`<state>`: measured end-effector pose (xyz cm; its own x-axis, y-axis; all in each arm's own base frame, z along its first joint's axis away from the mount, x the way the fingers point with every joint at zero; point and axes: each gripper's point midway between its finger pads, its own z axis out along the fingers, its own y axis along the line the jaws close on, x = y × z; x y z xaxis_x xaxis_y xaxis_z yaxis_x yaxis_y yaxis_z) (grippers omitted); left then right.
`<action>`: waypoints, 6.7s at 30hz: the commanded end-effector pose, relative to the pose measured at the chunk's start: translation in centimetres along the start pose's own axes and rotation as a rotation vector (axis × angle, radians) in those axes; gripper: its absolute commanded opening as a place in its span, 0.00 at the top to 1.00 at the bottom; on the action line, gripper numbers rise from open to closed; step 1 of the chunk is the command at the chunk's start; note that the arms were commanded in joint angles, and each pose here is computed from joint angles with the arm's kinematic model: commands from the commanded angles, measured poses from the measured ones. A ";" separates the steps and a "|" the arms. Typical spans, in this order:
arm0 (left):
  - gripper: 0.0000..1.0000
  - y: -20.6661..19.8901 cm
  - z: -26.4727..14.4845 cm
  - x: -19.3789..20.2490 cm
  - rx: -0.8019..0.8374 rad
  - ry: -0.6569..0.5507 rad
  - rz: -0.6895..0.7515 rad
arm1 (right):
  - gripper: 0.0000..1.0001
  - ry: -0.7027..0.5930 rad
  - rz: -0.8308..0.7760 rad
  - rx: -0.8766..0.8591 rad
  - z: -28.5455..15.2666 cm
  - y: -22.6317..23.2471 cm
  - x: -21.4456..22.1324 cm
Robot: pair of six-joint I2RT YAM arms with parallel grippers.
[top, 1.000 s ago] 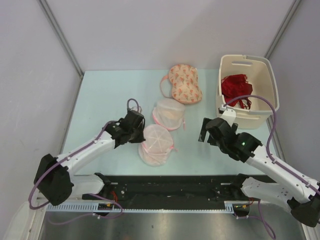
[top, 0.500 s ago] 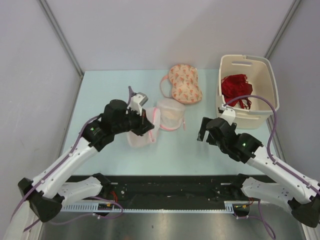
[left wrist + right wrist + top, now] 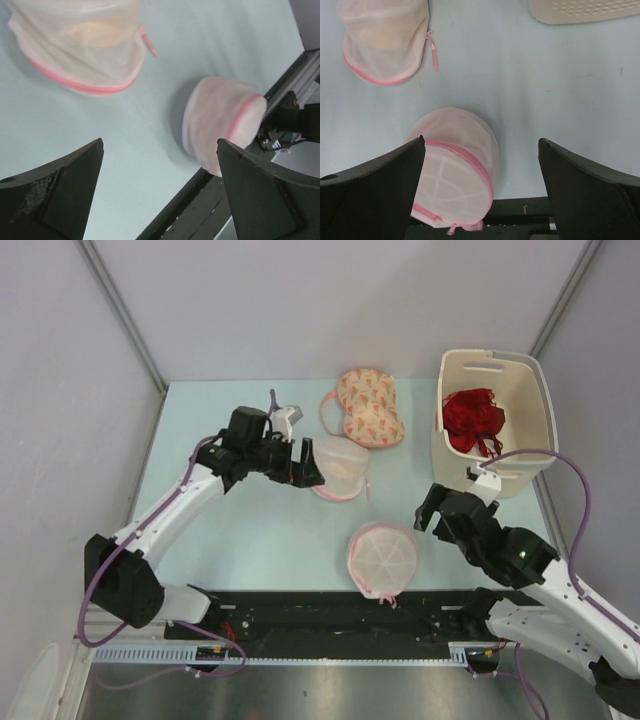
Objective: Unzip the laundry bag and remove the bra
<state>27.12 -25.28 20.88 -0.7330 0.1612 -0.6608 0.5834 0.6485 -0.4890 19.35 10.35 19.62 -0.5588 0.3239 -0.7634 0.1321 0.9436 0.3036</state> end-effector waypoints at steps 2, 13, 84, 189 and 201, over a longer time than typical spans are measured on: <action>0.00 -1.2 -2.3 -0.4 -0.052 -0.041 -0.035 | 0.00 0.010 0.002 0.044 0.3 -1.3 1.0; 0.12 -6.9 1.3 12.9 0.157 0.134 -0.204 | 0.00 0.238 0.018 -0.117 2.7 2.4 8.3; 1.00 -5.5 4.4 8.9 0.318 0.132 -0.138 | 0.11 0.187 0.399 -0.685 7.7 6.5 8.4; 0.99 -2.4 7.2 6.6 -0.136 -0.120 -0.578 | 0.62 0.408 0.105 -0.363 4.2 13.4 13.4; 1.00 -2.2 6.9 6.8 -0.145 -0.124 -0.579 | 0.86 0.376 0.131 -0.341 4.5 13.1 12.8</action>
<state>22.66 -30.49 11.42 -0.8889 -0.3142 -0.3333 0.0056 0.7202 -0.6937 16.38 26.87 9.18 -0.8581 0.2717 -0.4357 -0.0234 0.8269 0.5618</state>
